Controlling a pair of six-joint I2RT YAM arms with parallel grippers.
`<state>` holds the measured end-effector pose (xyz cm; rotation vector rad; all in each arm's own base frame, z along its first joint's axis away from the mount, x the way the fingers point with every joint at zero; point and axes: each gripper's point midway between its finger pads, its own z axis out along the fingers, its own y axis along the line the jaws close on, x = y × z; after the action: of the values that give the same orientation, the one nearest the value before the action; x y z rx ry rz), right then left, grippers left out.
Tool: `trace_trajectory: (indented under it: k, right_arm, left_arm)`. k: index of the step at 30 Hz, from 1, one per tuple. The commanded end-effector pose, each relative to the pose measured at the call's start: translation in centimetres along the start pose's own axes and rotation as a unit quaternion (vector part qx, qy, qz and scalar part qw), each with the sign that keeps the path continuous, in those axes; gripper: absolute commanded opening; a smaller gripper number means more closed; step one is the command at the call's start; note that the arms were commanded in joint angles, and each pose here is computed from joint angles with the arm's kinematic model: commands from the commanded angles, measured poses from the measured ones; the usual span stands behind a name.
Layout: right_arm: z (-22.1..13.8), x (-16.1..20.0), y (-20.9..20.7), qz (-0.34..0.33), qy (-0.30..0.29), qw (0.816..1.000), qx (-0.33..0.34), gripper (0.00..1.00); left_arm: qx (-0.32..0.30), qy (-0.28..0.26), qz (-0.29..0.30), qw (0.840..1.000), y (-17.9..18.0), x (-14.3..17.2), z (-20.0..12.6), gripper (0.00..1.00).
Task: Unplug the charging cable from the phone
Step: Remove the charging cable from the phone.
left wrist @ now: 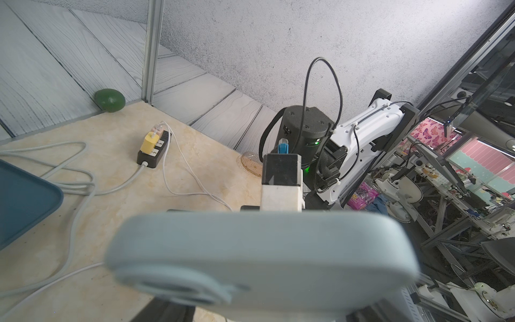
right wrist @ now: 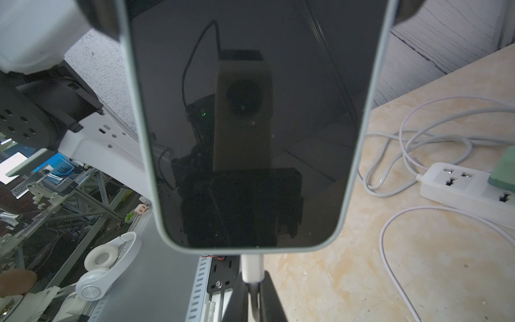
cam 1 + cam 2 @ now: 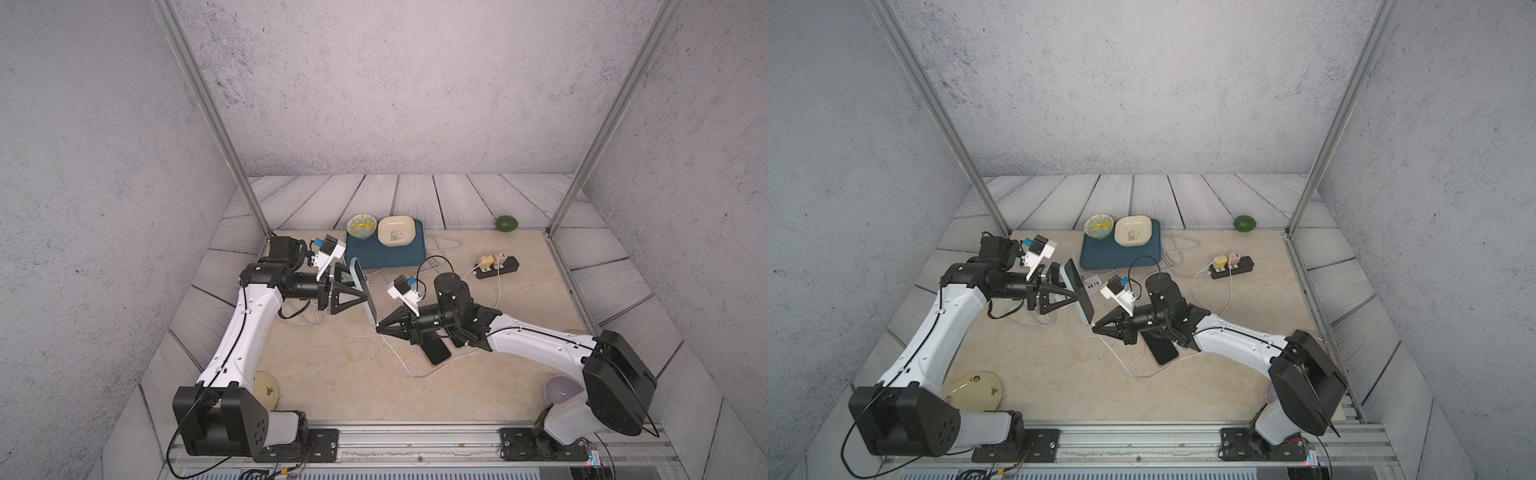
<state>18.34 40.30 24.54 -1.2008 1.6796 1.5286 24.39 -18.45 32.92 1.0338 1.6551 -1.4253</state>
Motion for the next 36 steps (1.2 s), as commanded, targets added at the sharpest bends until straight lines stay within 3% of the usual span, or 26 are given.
trace_trajectory:
  k: [1,4,36]
  right_arm:
    - [0.1,-0.8,0.7,-0.017,-0.006,1.0,-0.012,0.07]
    - [-0.1,-0.7,0.8,-0.021,-0.008,1.0,-0.01,0.0]
    - [0.5,2.3,0.5,-0.001,0.001,0.999,-0.035,0.0]
  left_arm:
    - [0.015,-0.013,0.027,0.999,-1.7,-1.1,-0.2,0.35]
    - [0.013,-0.013,0.027,0.999,-1.7,-1.1,-0.2,0.35]
    - [0.007,-0.009,0.039,0.999,-2.0,-1.3,-0.4,0.35]
